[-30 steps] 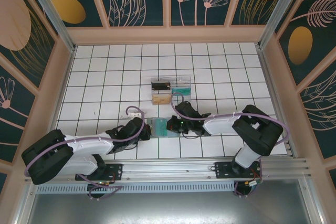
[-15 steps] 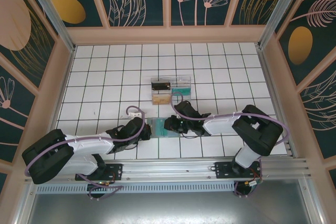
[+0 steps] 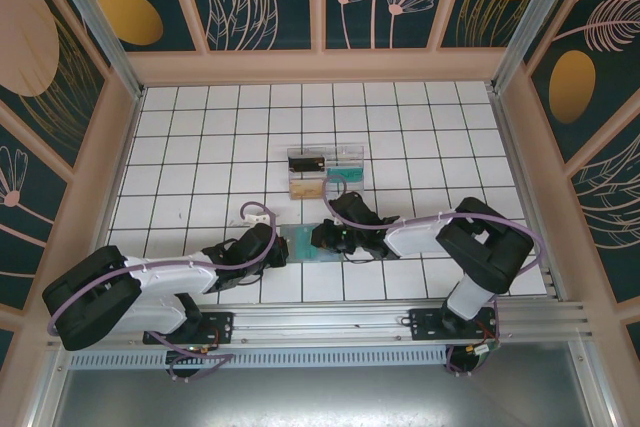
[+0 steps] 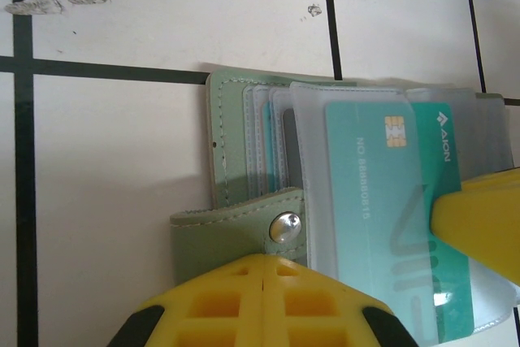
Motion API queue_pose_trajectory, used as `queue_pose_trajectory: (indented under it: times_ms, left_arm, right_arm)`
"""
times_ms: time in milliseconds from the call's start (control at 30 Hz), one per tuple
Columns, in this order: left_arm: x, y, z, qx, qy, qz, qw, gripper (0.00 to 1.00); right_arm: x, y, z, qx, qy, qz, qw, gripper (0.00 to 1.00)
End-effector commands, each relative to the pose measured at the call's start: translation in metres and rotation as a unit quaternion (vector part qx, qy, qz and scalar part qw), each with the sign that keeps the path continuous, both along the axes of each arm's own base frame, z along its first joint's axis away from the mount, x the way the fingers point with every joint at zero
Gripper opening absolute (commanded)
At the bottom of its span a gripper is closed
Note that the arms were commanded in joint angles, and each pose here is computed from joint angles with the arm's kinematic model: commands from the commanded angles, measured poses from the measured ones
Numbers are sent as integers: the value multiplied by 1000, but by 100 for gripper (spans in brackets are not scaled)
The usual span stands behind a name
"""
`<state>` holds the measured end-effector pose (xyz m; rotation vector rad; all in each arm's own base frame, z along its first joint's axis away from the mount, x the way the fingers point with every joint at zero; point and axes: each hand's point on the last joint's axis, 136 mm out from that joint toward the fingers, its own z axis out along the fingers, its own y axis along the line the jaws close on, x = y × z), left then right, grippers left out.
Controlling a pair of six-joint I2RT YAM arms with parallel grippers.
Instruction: Take the credit cards out of the card holder
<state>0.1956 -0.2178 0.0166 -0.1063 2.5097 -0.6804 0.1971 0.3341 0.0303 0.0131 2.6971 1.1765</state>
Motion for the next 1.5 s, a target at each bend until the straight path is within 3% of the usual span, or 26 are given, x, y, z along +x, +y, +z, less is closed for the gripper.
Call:
queue_pose_trajectory:
  times_ms: [0, 900, 1200, 1367, 1467]
  left_arm:
    - [-13, 15, -22, 36, 36, -1, 999, 0]
    - [-14, 15, -20, 35, 35, -6, 999, 0]
    - [-10, 13, -7, 26, 19, -6, 999, 0]
    - [-4, 12, 15, 12, -11, -4, 1000, 0]
    - [0, 11, 33, -7, -35, 0, 999, 9]
  right_arm:
    - [-1, -7, -6, -5, 0, -6, 1000, 12]
    - [1, -57, -10, 6, -4, -14, 1000, 10]
    - [6, -66, 16, 3, -46, -10, 999, 3]
    - [15, -77, 35, -31, -81, -15, 996, 2]
    - [22, -84, 50, -62, -108, -11, 992, 0]
